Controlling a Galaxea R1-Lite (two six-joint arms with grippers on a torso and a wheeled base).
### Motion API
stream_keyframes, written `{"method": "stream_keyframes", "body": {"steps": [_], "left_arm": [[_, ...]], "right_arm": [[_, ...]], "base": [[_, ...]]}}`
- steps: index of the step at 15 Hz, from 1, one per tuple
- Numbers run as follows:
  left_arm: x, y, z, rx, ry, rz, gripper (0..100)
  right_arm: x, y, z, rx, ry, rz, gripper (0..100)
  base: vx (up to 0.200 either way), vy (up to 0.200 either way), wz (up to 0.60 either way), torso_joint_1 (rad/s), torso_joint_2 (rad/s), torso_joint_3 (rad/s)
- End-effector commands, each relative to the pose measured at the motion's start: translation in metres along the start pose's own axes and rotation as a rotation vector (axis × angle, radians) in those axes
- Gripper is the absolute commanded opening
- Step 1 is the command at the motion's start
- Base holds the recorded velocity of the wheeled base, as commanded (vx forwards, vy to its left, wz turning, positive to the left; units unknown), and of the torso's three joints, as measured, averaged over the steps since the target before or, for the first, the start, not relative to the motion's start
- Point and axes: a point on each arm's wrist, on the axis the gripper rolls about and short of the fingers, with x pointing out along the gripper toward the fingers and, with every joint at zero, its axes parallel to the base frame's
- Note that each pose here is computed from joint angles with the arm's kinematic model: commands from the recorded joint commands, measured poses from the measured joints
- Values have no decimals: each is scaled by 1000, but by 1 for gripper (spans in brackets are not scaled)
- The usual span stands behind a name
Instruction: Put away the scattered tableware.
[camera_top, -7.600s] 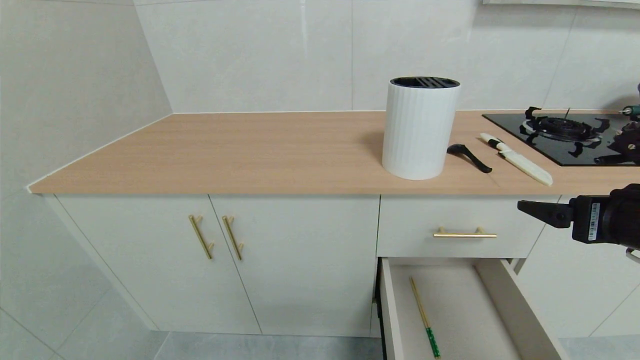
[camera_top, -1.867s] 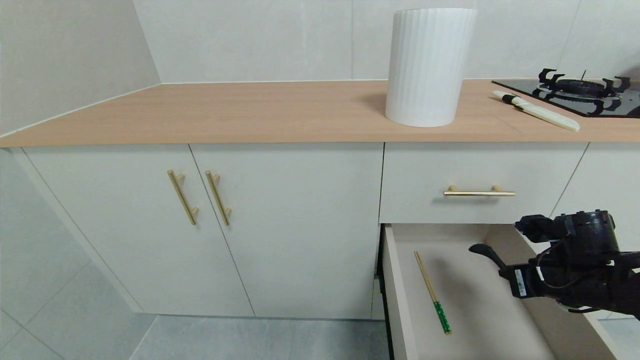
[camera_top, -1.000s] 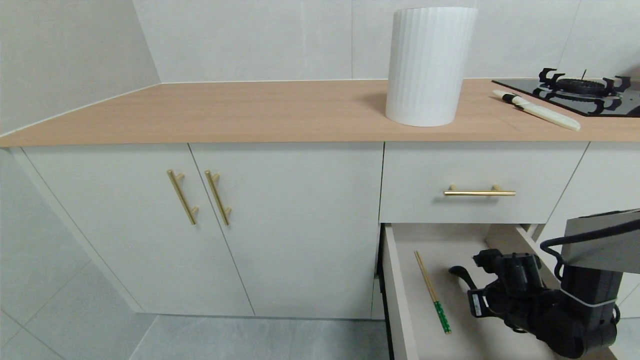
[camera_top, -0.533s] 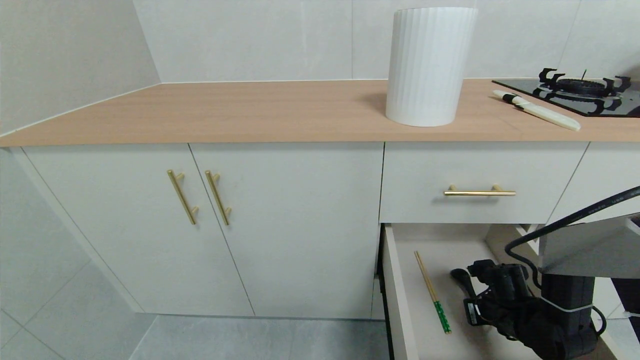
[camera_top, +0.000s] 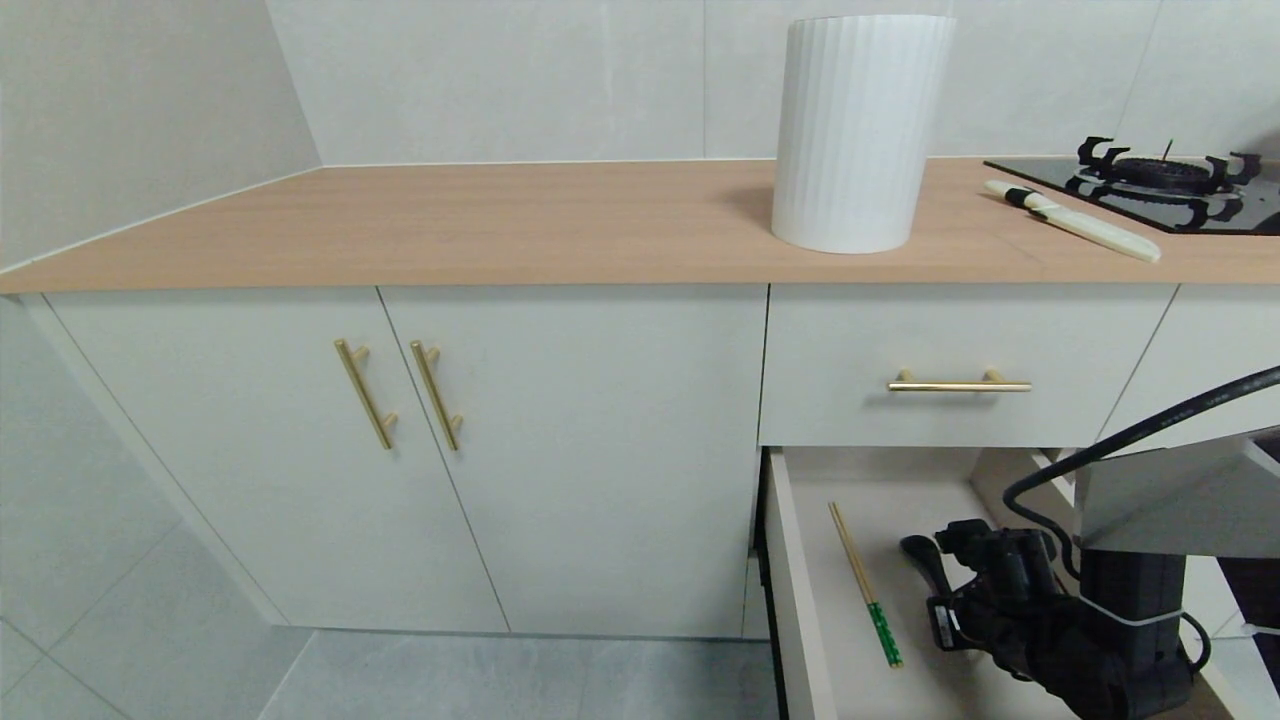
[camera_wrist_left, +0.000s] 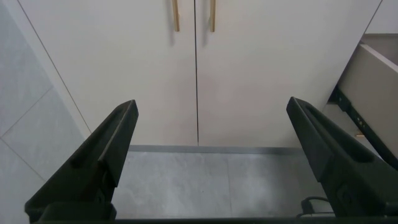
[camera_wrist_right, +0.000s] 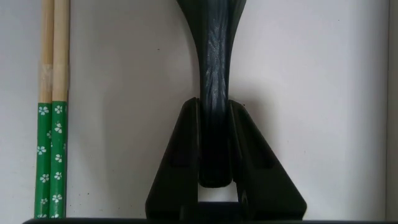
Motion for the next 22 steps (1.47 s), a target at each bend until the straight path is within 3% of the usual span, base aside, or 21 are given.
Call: {"method": "stream_keyframes", "body": {"steps": [1,4,7,8,11,14,18,22], "left_arm": [[0,0,0,-1,2,0,100],[0,0,0,1,0,0,100],[0,0,0,-1,0,0,100],[0,0,0,-1,2,0,100],[0,0,0,-1,2,0,100],[0,0,0,-1,0,0,100],[0,0,0,-1,0,0,100],[0,0,0,5,2,-1,100]], "right_arm": [[0,0,0,0,0,1,100],[-10,-2,12,8,-41,2,100],[-50,-10,41,33,-144,7,100],[-84,-16,61,46,-205,9,100],[-154,-24,89,45,-242,40,100],[-214,-21,86,-10,-185,105,100],[-247,-25,81,19,-85,125,100],[-285,-29,85,-8,-79,156,100]], "base": [[0,0,0,0,0,0],[0,0,0,0,0,0],[0,0,0,0,0,0],[0,0,0,0,0,0],[0,0,0,0,0,0],[0,0,0,0,0,0],[0,0,0,0,0,0],[0,0,0,0,0,0]]}}
